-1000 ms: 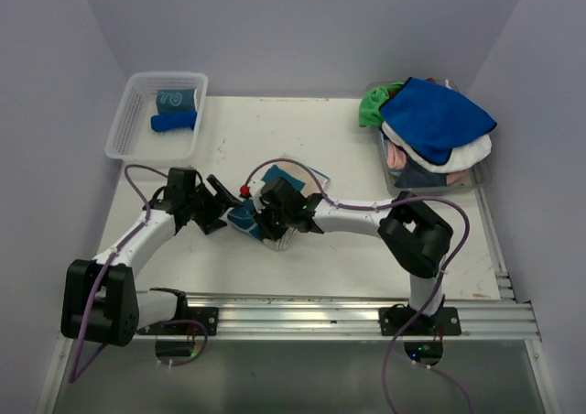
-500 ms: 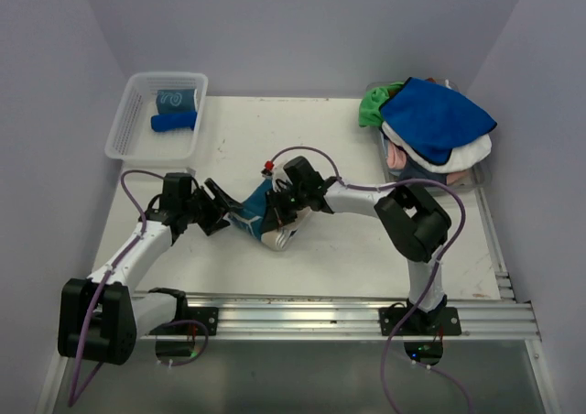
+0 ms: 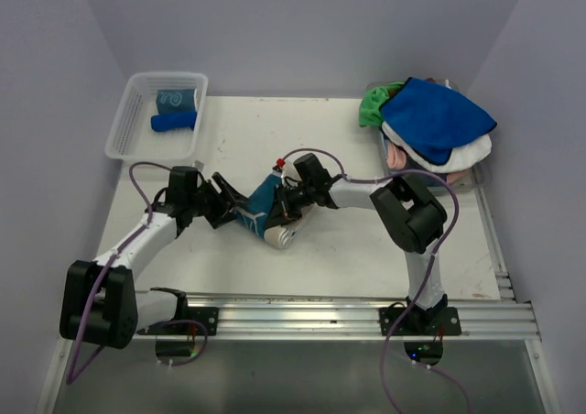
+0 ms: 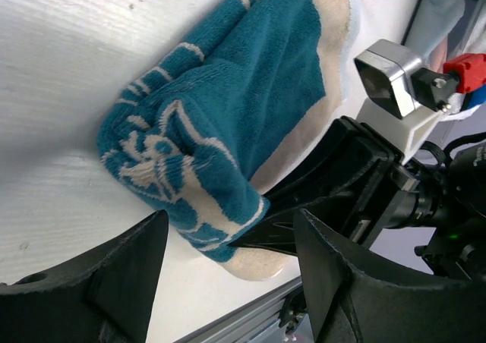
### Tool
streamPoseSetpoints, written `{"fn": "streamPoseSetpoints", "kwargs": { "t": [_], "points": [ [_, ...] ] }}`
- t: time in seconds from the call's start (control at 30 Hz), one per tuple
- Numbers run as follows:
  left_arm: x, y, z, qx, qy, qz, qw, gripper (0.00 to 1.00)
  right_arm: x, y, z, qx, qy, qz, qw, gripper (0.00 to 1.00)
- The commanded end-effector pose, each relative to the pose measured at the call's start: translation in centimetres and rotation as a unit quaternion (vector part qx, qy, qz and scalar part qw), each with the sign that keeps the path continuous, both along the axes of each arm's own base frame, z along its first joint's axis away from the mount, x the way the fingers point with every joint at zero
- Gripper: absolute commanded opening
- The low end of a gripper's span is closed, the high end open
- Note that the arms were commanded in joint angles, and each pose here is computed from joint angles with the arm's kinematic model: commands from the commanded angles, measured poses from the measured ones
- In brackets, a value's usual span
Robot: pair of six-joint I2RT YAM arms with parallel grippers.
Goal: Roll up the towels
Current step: Roll the towel
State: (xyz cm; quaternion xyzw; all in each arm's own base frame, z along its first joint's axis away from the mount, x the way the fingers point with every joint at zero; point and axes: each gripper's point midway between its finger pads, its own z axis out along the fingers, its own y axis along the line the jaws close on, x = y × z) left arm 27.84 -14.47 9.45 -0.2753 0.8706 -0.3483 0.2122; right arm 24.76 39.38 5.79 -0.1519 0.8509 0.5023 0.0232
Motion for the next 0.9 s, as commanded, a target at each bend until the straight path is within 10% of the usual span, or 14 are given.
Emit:
{"fn": "streamPoseSetpoints", "kwargs": {
  "t": [0.0, 0.6, 0.87],
  "points": [
    [2.0, -1.7, 2.8, -0.015, -0.061, -0.032, 0.998, 0.70, -0.2, -0.1, -0.4, -0.001, 0.025, 0.002, 1.000, 0.00],
    [6.4, -1.9, -0.1, 0.027, -0.039, -0.004, 0.999, 0.68, 0.1, -0.1, -1.5, -0.015, 0.027, -0.001, 1.000, 0.00],
    [6.4, -1.6, -4.4, 0.071, 0.035, -0.004, 0.997, 0.67, 0.9, -3.2, -0.7, -0.100, -0.063, -0.035, 0.992, 0.53]
  ]
}}
